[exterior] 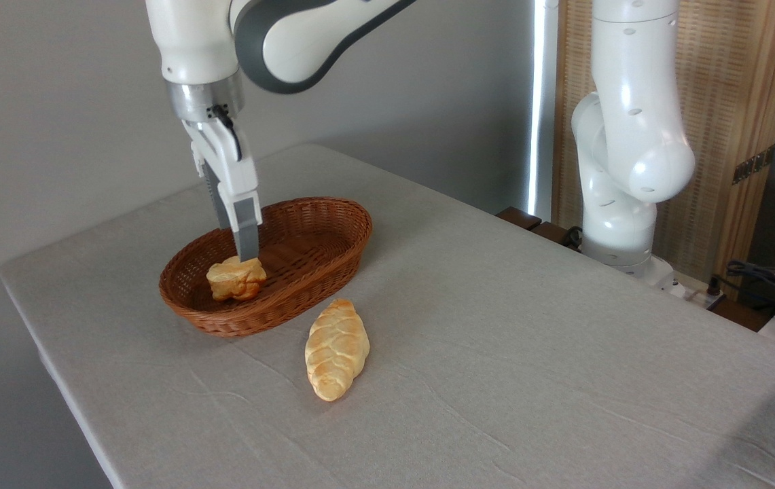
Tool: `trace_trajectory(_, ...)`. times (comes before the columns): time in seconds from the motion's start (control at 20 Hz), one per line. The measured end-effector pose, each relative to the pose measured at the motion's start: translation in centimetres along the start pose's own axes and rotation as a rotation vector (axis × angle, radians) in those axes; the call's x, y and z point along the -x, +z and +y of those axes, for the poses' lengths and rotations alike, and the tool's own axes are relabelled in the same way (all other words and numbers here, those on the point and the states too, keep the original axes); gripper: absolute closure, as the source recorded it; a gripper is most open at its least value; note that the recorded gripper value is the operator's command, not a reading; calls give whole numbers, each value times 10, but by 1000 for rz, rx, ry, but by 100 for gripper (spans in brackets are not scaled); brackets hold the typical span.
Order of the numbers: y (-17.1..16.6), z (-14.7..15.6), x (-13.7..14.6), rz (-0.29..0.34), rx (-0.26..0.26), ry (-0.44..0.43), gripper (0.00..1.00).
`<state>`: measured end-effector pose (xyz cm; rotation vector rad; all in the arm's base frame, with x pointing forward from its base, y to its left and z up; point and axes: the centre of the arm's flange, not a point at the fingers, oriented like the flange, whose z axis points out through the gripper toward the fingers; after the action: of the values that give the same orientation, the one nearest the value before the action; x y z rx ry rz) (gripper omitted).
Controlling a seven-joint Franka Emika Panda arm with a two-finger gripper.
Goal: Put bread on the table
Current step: 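Lower the gripper into the basket onto the round bread roll, then close the gripper fingers around the bread roll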
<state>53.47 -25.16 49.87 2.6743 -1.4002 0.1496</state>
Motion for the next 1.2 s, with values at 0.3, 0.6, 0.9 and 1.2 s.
trace_trajectory(0.3, 48, 6, -22, -10, -2, 27, 0)
trace_trajectory(0.6, 75, 9, -26, -77, -28, 74, 0)
trace_trajectory(0.9, 92, 11, -28, -111, -33, 94, 32)
trace_trajectory(1.2, 91, 8, -28, -118, -51, 104, 42)
